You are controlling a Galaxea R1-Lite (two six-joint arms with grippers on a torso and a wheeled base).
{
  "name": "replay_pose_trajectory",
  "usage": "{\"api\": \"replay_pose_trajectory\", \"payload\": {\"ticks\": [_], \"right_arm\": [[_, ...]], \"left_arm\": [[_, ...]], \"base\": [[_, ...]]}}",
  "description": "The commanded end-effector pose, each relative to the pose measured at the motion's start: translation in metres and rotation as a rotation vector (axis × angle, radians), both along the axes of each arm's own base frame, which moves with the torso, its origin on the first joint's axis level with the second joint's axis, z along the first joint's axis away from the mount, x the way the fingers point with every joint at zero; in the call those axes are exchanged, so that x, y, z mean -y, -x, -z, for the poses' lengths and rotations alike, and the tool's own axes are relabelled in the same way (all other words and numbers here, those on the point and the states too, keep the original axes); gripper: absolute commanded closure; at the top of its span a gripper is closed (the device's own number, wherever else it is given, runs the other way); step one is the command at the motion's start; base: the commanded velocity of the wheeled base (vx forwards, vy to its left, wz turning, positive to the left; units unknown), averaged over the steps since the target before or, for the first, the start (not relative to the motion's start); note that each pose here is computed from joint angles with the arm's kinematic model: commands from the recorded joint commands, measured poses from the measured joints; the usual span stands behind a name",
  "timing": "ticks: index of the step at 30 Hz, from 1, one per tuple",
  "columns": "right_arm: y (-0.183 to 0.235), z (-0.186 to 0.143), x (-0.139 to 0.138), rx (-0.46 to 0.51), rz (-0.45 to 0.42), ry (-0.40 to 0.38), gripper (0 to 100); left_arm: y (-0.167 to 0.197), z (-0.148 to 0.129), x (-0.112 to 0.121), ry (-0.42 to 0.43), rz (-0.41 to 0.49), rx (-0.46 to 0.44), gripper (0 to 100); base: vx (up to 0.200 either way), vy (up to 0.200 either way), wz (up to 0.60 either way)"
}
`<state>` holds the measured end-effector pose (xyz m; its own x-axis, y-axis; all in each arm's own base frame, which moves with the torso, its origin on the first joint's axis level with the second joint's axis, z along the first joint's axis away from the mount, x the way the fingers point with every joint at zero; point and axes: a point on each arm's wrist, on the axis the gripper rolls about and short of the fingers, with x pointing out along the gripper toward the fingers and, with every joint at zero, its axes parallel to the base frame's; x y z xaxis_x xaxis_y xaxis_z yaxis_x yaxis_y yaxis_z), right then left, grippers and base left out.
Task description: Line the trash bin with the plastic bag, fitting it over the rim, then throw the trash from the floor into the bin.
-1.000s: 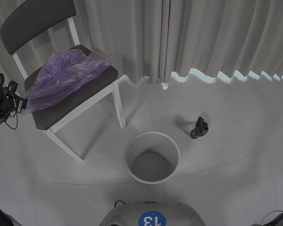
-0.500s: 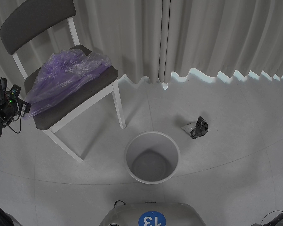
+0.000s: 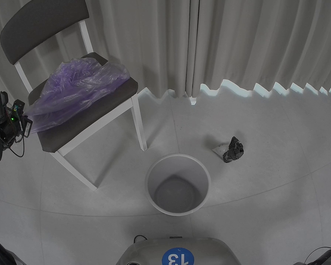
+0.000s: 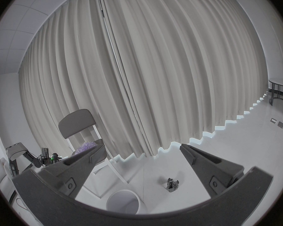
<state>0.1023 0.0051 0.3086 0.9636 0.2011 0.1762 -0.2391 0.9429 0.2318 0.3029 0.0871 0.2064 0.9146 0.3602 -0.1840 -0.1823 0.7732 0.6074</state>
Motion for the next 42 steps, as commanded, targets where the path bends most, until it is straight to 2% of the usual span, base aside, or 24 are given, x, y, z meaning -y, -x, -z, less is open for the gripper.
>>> {"api": "replay_pose_trajectory", "payload": {"ticks": [1,19,24,29,34,38,42], "right_arm": [[0.000,0.001,0.000,-0.001,-0.001,0.000,0],[0.002,0.004,-0.001,-0.004,-0.011,0.007,0],[0.001,0.009,-0.007,-0.019,-0.065,0.014,0],[0.001,0.009,-0.007,-0.016,-0.065,0.026,0],[0.001,0.006,-0.010,0.018,-0.079,0.025,0],[-0.002,0.009,-0.012,0.006,-0.061,0.022,0],[-0.012,0.018,-0.015,-0.033,-0.044,0.066,0]], "left_arm": [[0.004,-0.003,0.002,-0.003,0.004,0.007,100],[0.010,-0.003,0.014,0.005,0.038,0.007,100],[0.014,-0.012,0.014,-0.004,0.035,0.036,100],[0.014,-0.011,0.014,-0.003,0.033,0.035,100],[0.012,-0.013,0.015,0.003,0.037,0.081,100],[0.012,-0.015,0.015,-0.001,0.037,0.107,100],[0.012,-0.014,0.017,0.001,0.044,0.108,100]], "base": [[0.000,0.000,0.00],[0.000,0.000,0.00],[0.000,0.000,0.00],[0.000,0.000,0.00],[0.000,0.000,0.00],[0.000,0.000,0.00],[0.000,0.000,0.00]]}}
